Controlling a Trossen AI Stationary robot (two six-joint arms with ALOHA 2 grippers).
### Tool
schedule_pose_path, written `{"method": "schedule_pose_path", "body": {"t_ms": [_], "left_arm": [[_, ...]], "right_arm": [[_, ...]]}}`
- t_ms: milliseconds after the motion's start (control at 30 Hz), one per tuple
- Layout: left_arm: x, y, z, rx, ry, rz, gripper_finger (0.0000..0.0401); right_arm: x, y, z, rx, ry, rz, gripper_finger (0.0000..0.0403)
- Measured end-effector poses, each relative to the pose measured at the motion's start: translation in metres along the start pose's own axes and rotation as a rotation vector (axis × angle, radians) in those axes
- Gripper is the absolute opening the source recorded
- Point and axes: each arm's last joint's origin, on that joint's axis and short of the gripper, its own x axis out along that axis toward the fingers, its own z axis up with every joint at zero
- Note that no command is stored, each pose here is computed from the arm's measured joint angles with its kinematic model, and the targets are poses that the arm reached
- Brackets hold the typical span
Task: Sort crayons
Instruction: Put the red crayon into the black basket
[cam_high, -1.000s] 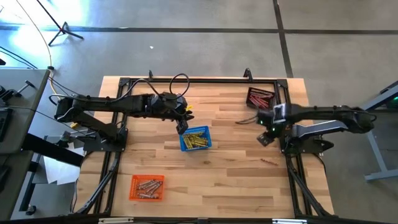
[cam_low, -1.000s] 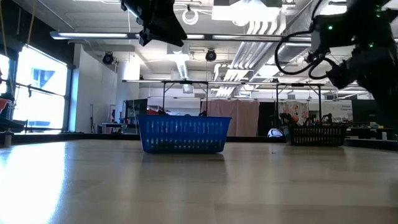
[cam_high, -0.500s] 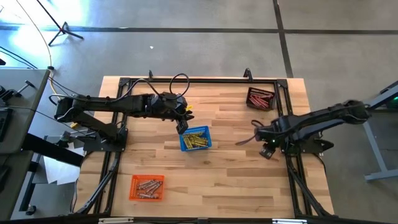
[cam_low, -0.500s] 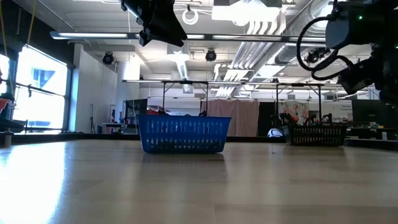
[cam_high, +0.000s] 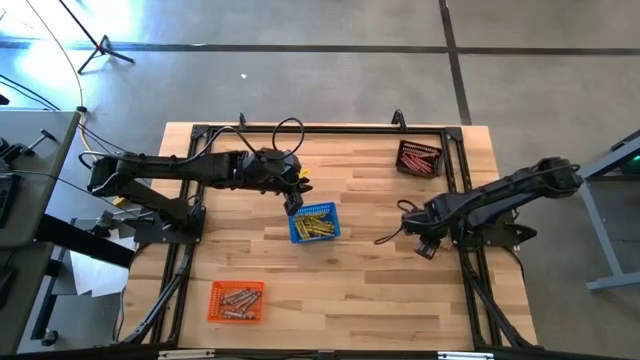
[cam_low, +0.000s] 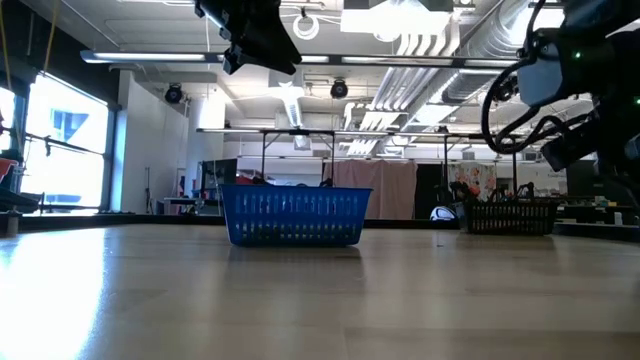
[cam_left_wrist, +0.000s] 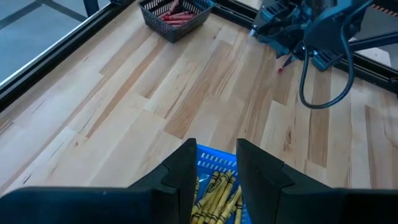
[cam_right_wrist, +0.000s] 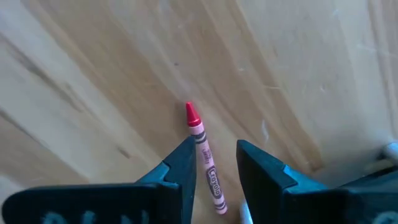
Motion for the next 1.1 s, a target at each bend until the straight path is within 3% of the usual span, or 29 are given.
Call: {"method": "schedule_pose_path", "body": {"t_ms": [600, 933, 1100], "left_arm": [[0.000, 0.000, 0.000, -0.010, -0.002, -0.001, 0.0099], [0.000, 0.000, 0.000, -0.009, -0.002, -0.001, 0.0099], [0.000, 0.000, 0.000, -0.009, -0.001, -0.001, 0.0099]], "right_arm": [[0.005, -0.006, 0.009, -0.046, 0.020, -0.029, 0.0099], [0.005, -0.008, 0.015, 0.000, 0.028, 0.024, 0.0099], [0.015, -0.005, 0.021, 0.019, 0.071, -0.003, 0.0099]]}}
